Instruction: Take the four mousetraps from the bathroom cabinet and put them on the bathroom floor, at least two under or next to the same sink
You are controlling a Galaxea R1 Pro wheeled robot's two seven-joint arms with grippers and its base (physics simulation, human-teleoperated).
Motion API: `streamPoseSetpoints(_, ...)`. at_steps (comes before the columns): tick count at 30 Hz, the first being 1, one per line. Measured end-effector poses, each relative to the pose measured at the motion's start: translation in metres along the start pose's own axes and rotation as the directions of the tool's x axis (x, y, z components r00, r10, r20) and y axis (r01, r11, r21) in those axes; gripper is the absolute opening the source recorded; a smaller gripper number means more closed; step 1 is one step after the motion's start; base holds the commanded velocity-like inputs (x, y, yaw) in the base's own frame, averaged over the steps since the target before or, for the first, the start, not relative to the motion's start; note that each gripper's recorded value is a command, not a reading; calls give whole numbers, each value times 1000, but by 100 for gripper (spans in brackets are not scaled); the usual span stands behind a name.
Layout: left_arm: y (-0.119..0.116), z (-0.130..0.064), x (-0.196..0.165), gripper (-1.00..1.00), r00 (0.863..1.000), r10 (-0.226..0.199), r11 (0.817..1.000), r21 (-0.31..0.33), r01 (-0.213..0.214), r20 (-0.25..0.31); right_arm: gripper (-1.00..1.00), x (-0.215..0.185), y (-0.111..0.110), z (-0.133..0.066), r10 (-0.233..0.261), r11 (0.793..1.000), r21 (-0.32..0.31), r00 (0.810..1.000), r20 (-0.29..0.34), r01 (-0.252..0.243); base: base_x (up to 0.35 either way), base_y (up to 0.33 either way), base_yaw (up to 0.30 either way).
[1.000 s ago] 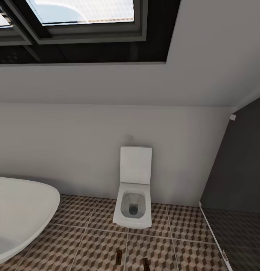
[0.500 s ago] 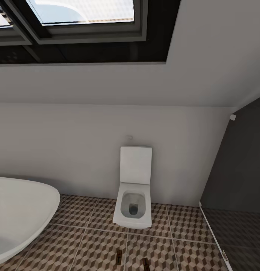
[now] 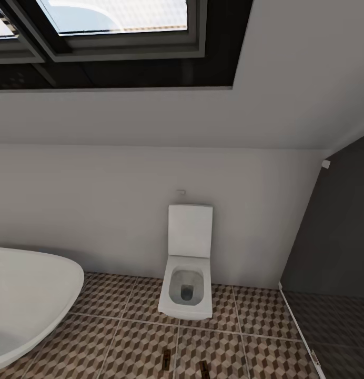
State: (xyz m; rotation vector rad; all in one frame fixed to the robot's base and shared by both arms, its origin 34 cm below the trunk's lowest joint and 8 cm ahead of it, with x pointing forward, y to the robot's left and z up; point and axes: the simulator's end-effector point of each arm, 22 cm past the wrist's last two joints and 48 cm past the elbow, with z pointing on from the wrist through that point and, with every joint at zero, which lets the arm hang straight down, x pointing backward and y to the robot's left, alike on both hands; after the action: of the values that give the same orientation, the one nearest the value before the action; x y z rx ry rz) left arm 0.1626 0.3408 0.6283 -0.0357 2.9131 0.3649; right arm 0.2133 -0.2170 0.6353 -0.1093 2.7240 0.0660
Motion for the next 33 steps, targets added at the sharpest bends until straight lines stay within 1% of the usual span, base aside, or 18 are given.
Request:
streamPoseSetpoints(18,0,0,0,100,1000,0,1000,0,0,0,100,0,0,0,1,1000,0,1000,0,-1,0,0,0)
streamPoseSetpoints(31,-1,0,0,100,1000,0,1000,1,0,0,100,0,5,0,8,1000,-7,1000,-1,-8,0,0,0)
streamPoseSetpoints(33,-4,-1,0,100,1000,-1,1000,7,1,-1,100,0,7,0,9,1000,-10,1000,-1,-9,0,0,0)
